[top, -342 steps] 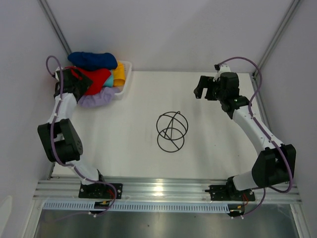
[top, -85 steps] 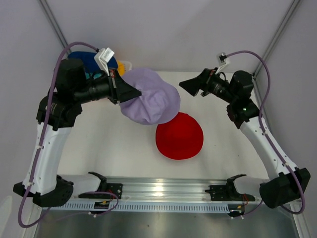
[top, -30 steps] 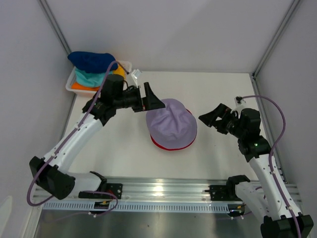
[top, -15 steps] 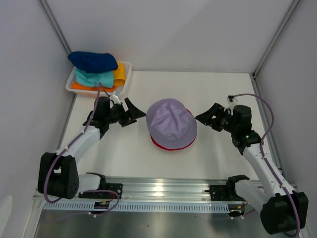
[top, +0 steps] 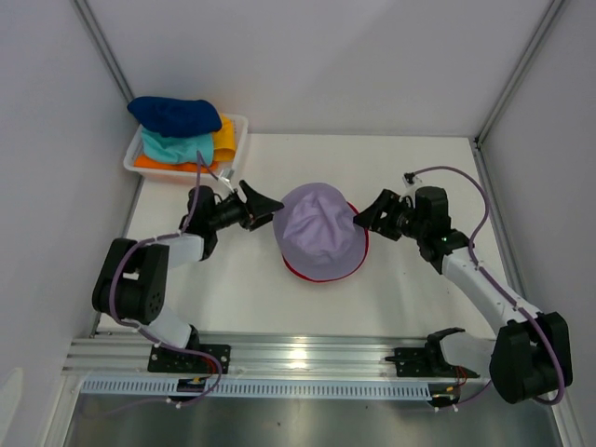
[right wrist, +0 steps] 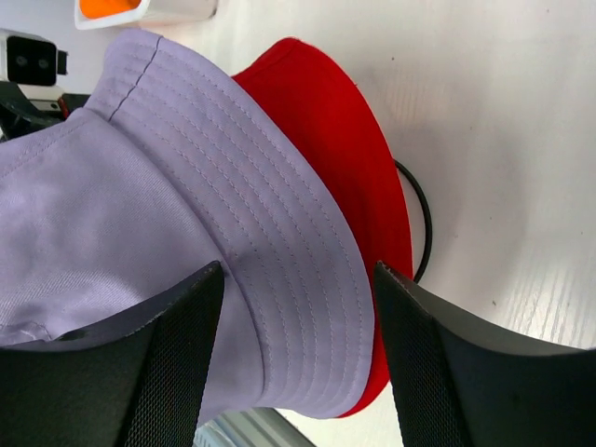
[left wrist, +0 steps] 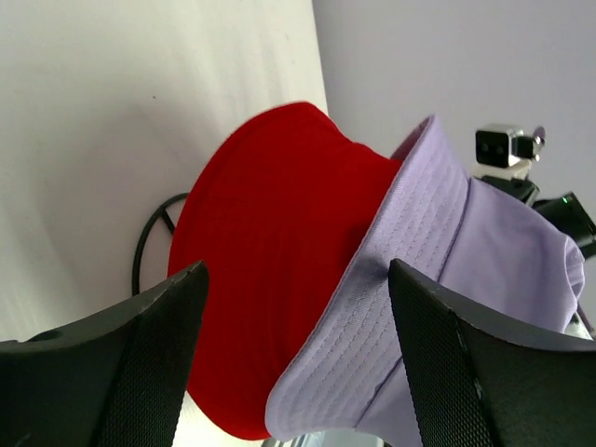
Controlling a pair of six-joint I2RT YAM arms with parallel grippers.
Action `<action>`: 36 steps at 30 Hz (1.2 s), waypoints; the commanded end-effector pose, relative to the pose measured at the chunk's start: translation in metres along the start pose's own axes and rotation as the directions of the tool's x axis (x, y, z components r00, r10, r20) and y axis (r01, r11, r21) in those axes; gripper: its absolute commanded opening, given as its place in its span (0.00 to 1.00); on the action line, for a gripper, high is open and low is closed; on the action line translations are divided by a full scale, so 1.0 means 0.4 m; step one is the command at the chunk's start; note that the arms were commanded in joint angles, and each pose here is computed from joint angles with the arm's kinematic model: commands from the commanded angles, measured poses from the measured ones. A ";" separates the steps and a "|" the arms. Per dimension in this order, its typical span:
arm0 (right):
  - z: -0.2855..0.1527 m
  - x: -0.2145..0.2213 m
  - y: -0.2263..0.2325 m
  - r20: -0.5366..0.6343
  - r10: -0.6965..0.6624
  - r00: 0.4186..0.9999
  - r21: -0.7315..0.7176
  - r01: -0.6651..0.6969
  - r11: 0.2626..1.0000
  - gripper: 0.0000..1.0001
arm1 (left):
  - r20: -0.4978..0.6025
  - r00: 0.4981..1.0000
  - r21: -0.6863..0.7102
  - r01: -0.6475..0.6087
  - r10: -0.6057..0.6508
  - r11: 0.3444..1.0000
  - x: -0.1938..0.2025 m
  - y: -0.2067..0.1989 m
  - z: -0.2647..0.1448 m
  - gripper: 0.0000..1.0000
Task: Stack the hats
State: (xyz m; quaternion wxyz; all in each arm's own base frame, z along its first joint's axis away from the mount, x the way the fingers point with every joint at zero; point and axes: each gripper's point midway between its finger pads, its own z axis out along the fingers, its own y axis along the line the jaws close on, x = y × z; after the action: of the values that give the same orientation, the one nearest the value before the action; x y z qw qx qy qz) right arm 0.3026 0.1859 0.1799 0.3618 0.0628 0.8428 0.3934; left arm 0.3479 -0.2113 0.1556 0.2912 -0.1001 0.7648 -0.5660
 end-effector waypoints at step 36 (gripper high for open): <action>0.043 -0.045 0.022 0.030 -0.040 0.999 -0.015 0.041 0.999 0.69 | -0.036 0.990 -0.454 -0.140 0.138 0.880 0.114 0.123 0.021 0.01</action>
State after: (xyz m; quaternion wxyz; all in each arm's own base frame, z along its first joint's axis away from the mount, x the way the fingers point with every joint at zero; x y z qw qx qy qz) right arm 0.3168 0.1894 0.1708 0.3570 0.0690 0.8498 0.3817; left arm 0.3250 -0.2230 0.1117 0.2889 -0.1340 0.8467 -0.4262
